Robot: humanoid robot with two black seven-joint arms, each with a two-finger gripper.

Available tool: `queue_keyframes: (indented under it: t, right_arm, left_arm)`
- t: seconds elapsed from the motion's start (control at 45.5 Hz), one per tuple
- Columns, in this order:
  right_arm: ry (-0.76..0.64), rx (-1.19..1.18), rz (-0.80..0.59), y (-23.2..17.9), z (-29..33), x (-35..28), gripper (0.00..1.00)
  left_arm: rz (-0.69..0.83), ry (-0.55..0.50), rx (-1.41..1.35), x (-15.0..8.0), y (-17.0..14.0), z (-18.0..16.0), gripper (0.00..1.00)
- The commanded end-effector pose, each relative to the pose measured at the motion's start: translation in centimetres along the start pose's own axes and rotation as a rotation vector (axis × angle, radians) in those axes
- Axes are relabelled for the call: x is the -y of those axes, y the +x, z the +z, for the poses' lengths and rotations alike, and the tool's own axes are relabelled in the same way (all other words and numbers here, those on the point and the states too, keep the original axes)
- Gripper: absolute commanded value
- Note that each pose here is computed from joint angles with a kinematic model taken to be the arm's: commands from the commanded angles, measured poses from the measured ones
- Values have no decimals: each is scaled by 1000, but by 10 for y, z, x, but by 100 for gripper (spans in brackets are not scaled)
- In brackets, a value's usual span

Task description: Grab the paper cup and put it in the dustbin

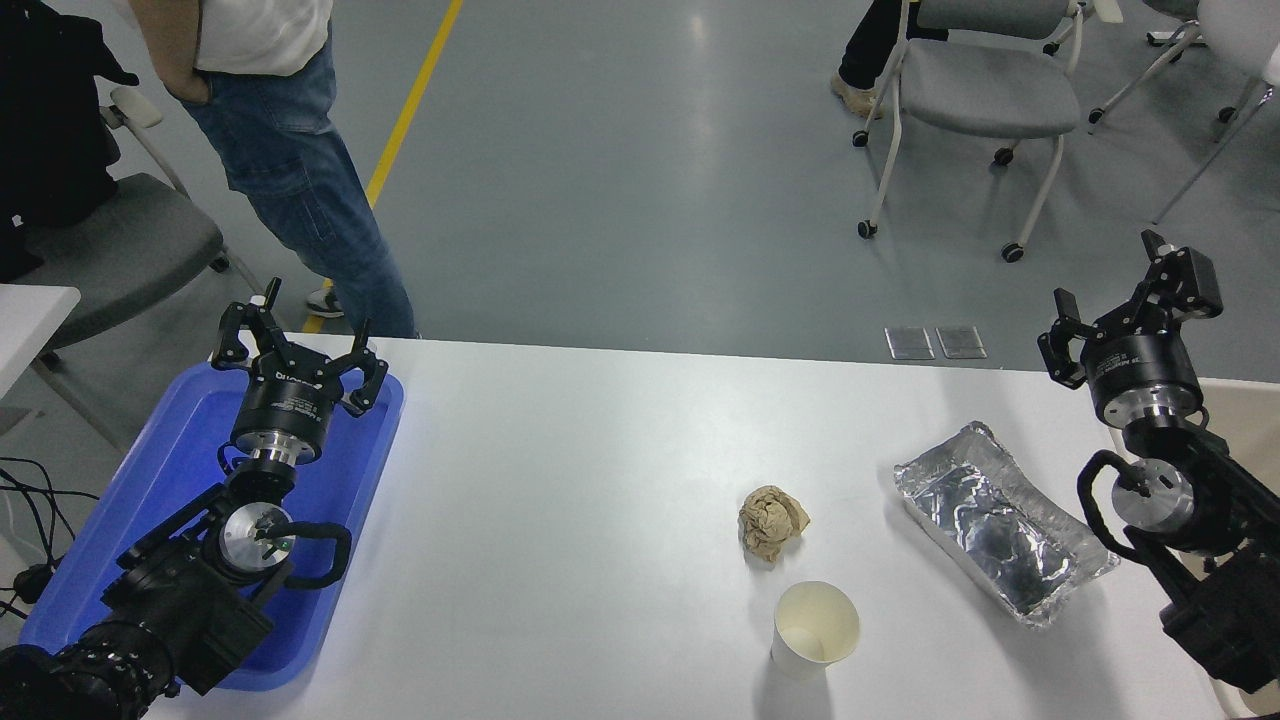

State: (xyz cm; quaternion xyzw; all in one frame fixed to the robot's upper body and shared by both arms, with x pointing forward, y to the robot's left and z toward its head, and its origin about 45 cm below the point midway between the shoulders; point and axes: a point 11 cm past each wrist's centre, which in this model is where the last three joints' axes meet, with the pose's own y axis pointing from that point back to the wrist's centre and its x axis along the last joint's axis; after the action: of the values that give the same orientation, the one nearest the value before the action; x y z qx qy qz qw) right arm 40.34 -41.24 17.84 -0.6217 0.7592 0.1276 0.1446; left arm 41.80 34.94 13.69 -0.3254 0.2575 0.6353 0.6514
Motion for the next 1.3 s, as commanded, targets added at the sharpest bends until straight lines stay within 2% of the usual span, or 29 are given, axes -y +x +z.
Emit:
queue_keyframes:
  t: [0.0, 0.835, 1.275]
  right_arm:
    - [-5, 1, 3, 1, 3, -2, 100]
    - [-19, 9, -3, -3, 10, -4, 100]
    - [-40, -26, -57, -21, 15, 0, 100]
  left_arm:
    - [1, 0, 0, 0, 0, 0, 100]
    - [1, 0, 0, 0, 0, 0, 100]
    - [1, 0, 0, 0, 0, 0, 100]
